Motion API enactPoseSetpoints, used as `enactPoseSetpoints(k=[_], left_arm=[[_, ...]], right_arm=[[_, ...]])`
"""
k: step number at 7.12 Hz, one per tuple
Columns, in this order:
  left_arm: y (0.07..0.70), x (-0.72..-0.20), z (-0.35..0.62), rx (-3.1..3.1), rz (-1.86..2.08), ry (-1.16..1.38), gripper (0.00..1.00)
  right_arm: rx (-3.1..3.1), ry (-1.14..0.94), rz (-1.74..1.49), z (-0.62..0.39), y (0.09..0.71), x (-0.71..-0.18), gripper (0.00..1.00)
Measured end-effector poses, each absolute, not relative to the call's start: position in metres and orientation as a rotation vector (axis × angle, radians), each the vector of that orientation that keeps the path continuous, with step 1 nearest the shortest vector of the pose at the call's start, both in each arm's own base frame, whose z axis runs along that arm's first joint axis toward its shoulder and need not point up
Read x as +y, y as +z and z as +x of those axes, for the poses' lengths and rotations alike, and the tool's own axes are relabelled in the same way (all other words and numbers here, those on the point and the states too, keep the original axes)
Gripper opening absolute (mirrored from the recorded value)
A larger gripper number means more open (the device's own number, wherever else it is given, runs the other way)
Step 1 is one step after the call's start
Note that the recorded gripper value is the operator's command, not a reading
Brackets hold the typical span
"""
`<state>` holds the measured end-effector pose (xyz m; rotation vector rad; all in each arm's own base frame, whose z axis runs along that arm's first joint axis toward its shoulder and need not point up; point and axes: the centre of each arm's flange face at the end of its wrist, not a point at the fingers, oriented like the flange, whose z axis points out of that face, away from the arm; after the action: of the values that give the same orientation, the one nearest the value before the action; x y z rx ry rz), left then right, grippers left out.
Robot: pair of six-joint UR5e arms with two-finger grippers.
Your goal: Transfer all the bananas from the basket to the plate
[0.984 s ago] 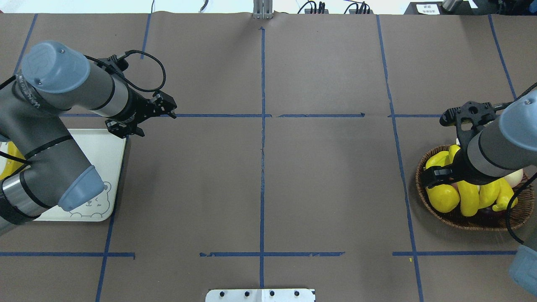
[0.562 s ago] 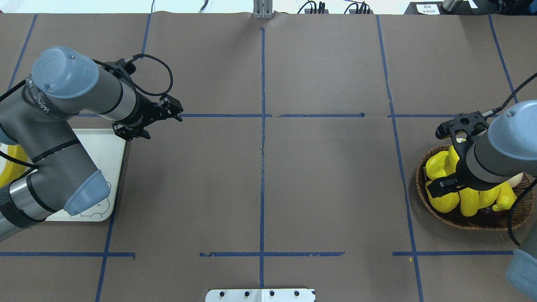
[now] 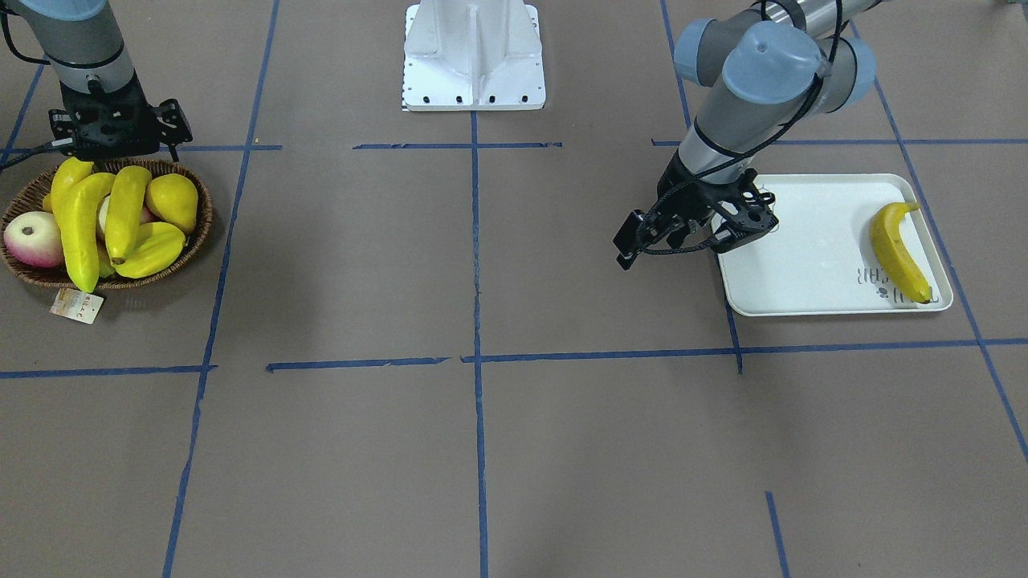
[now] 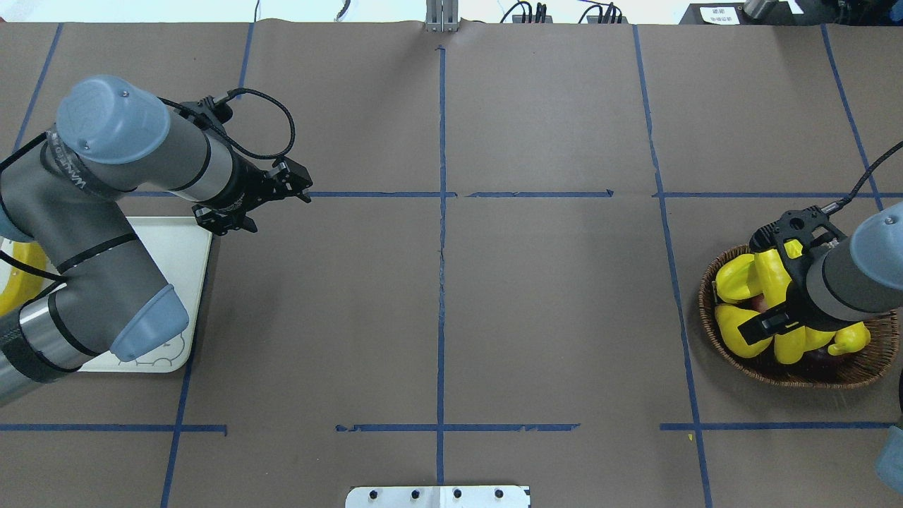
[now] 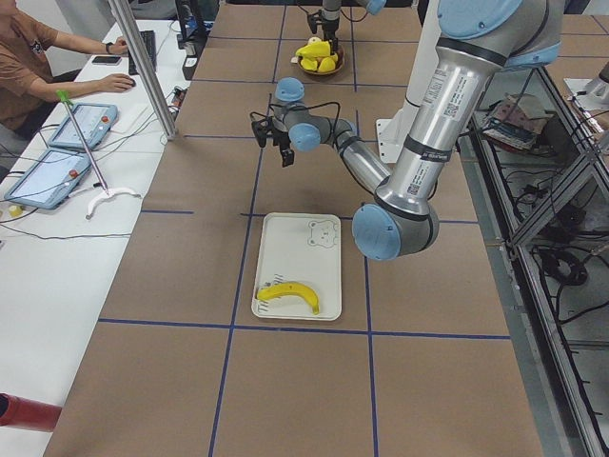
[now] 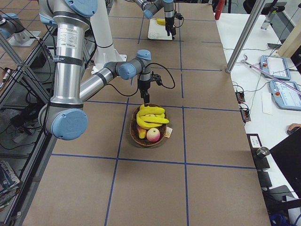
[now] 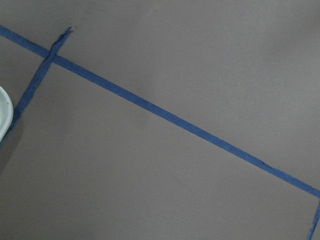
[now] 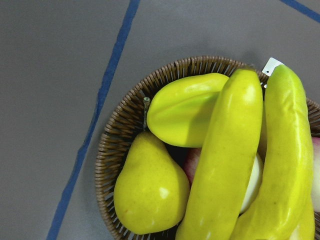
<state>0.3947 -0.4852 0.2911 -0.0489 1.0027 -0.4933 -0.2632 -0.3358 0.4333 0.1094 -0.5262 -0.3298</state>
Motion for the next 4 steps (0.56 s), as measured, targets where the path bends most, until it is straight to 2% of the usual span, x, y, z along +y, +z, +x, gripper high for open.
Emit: enactPoseSetpoints(k=[4], left_arm=[[0.289,-0.483,0.398,1.006,-0.062,-0.509,1.00]], right_arm=[[-0.518,-0.321,0.091,-0.263,0.460,-0.338,0.97]])
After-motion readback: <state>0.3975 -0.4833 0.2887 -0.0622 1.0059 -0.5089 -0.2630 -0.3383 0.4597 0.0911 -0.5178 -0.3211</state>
